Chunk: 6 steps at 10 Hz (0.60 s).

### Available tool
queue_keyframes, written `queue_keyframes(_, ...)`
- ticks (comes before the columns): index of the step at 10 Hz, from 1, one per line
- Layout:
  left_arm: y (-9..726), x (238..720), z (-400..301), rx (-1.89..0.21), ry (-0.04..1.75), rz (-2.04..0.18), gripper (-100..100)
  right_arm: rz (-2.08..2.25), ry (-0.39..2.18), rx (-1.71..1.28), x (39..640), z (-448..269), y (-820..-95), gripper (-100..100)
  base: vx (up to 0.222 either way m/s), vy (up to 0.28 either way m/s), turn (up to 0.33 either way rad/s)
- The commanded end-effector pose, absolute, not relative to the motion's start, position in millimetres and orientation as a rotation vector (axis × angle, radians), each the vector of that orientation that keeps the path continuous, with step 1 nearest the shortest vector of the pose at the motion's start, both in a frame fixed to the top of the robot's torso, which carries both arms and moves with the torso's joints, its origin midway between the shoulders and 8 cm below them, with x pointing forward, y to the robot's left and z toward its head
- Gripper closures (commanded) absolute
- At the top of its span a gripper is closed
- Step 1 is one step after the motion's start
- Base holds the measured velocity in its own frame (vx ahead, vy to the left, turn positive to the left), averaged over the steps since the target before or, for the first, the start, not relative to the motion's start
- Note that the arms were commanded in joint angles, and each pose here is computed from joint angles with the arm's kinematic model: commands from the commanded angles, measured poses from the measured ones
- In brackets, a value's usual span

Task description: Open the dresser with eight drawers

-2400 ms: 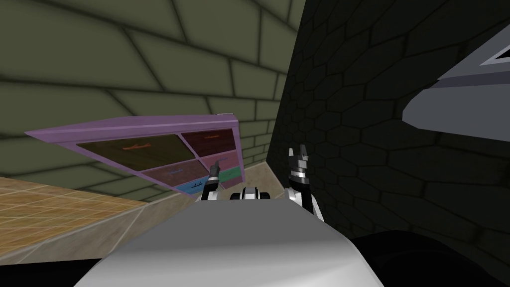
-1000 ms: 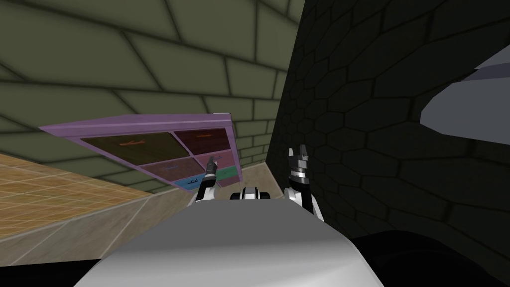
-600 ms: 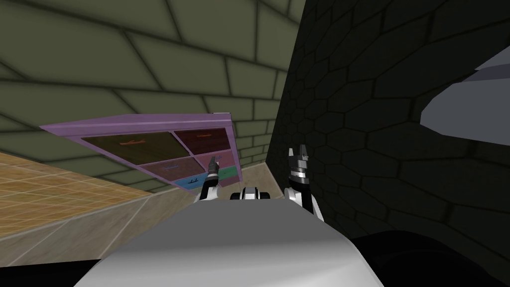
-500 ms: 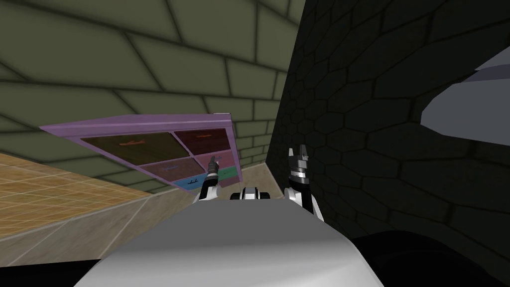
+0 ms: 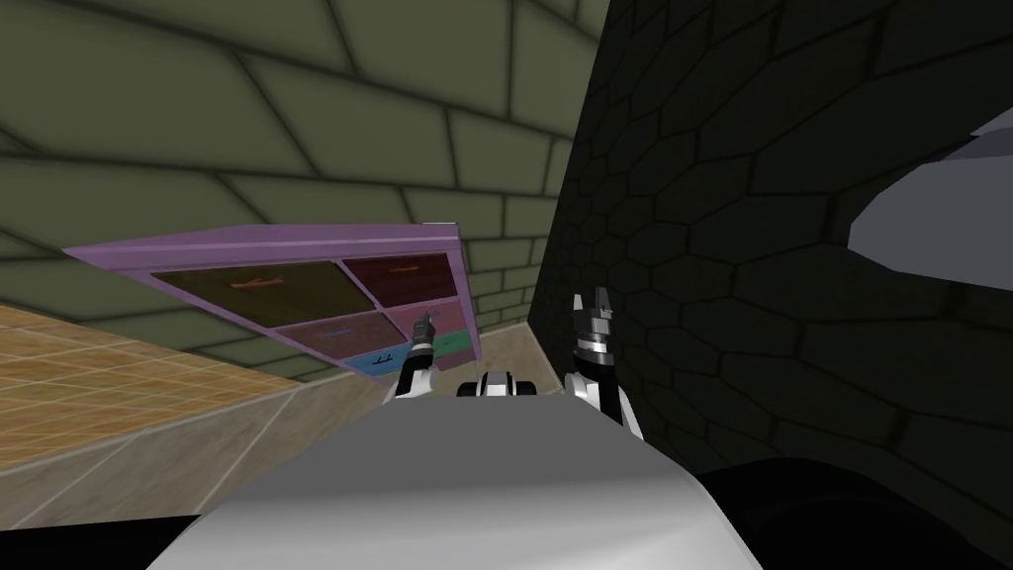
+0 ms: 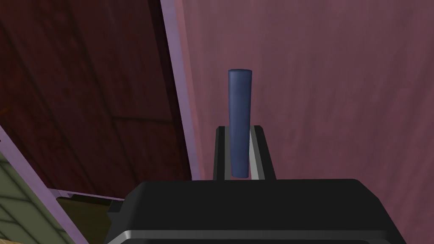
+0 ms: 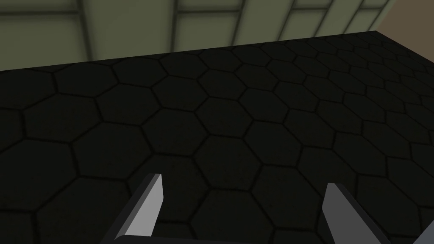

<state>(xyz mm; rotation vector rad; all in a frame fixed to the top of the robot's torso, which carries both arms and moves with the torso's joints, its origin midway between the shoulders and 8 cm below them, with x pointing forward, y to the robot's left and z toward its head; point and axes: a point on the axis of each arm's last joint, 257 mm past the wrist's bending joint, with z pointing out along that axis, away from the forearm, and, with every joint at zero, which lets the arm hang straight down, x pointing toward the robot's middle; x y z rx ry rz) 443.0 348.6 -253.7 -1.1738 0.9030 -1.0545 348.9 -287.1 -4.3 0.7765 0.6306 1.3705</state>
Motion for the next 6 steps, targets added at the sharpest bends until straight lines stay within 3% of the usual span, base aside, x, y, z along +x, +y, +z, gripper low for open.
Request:
queue_keyframes(1, 347.6, 441.7, -248.6, -1.172, 0.905, -1.056, 100, 1.371, 0.631, 0.777, 348.9, -4.3, -287.1, 0, -0.166, -0.053, 0.012)
queue_keyframes(6, 344.8, 435.4, -249.6, -1.178, 0.912, -1.057, 100, 1.371, 0.631, 0.777, 348.9, -4.3, -287.1, 0, -0.153, -0.044, 0.002)
